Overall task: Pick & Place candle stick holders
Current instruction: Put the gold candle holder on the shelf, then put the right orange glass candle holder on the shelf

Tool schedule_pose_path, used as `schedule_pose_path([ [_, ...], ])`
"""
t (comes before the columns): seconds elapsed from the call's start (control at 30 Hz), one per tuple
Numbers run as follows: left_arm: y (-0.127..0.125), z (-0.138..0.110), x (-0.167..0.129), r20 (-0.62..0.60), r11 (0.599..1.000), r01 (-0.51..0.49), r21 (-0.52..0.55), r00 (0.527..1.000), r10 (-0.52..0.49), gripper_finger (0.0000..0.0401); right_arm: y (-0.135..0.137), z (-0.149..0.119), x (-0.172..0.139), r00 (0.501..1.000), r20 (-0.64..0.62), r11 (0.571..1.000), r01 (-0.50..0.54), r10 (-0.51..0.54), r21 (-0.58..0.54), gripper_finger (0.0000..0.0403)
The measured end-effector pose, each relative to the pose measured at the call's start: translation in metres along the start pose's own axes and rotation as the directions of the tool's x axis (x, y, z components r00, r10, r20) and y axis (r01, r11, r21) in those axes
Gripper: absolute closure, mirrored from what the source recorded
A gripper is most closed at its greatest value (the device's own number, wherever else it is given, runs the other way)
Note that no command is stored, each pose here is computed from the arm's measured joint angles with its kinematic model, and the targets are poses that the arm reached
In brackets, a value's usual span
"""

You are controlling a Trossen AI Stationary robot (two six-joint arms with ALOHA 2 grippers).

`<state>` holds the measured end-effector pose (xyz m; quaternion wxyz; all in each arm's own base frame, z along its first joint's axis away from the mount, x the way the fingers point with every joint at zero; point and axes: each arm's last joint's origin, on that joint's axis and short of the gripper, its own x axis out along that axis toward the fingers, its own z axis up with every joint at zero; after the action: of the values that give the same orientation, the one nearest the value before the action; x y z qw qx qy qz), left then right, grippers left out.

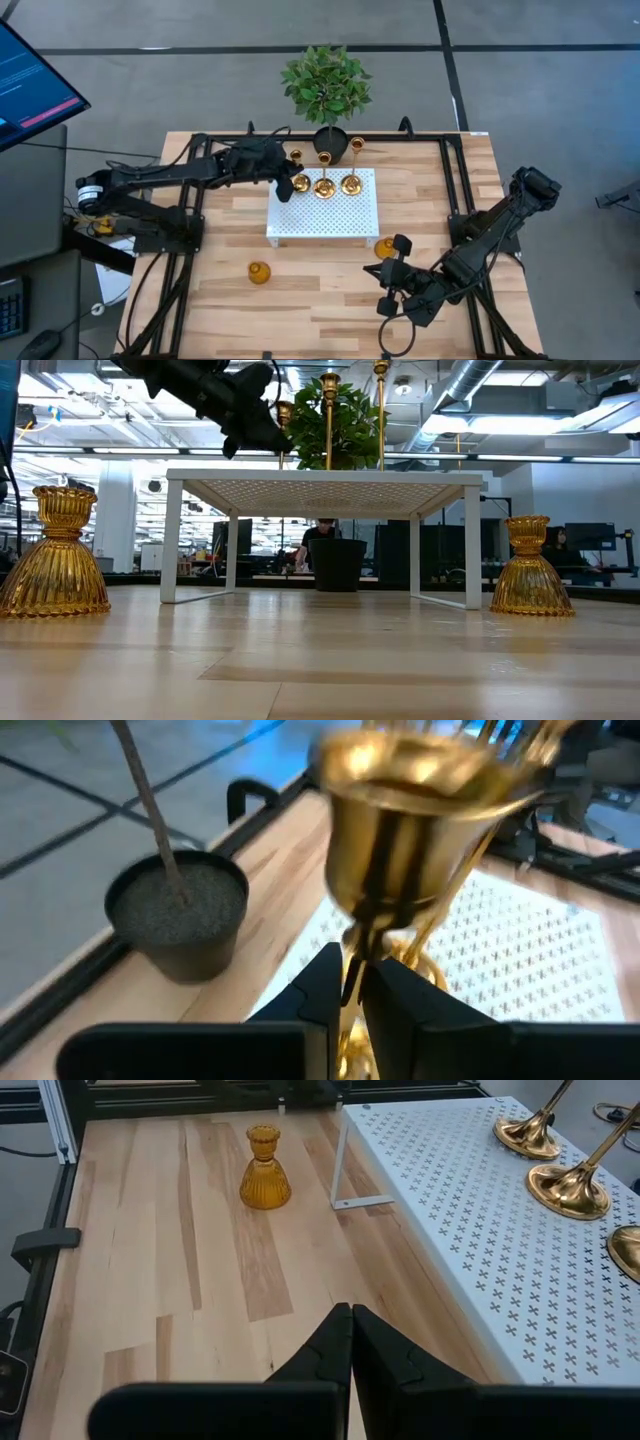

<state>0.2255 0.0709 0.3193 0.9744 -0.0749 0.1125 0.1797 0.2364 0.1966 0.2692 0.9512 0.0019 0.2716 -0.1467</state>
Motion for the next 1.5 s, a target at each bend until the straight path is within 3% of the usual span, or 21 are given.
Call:
schedule_pose_path([
  [0.3,0.0,-0.002,0.001,-0.013,1.0,-0.004,-0.015,1.0,0.004,0.0351,0.0,0.0,0.0,1.0,-0.004,1.0,-0.001,0.001,-0.002,0.0403],
  [0.83,-0.012,0.0,-0.003,0.01,0.999,0.05,-0.001,0.999,-0.05,0.0255,0.0,0.0,0.0,1.0,-0.006,1.0,0.0,0.0,-0.005,0.0403],
  [1.17,-0.012,0.012,-0.029,0.09,0.998,0.068,-0.001,0.994,-0.067,0.0248,0.001,-0.001,-0.001,0.999,-0.021,1.0,-0.029,0.029,0.006,0.0403],
  [1.5,-0.008,0.01,-0.065,0.043,0.998,0.07,-0.002,0.997,-0.069,0.0248,0.003,-0.002,-0.003,0.999,-0.021,0.999,-0.04,0.04,0.003,0.0403],
])
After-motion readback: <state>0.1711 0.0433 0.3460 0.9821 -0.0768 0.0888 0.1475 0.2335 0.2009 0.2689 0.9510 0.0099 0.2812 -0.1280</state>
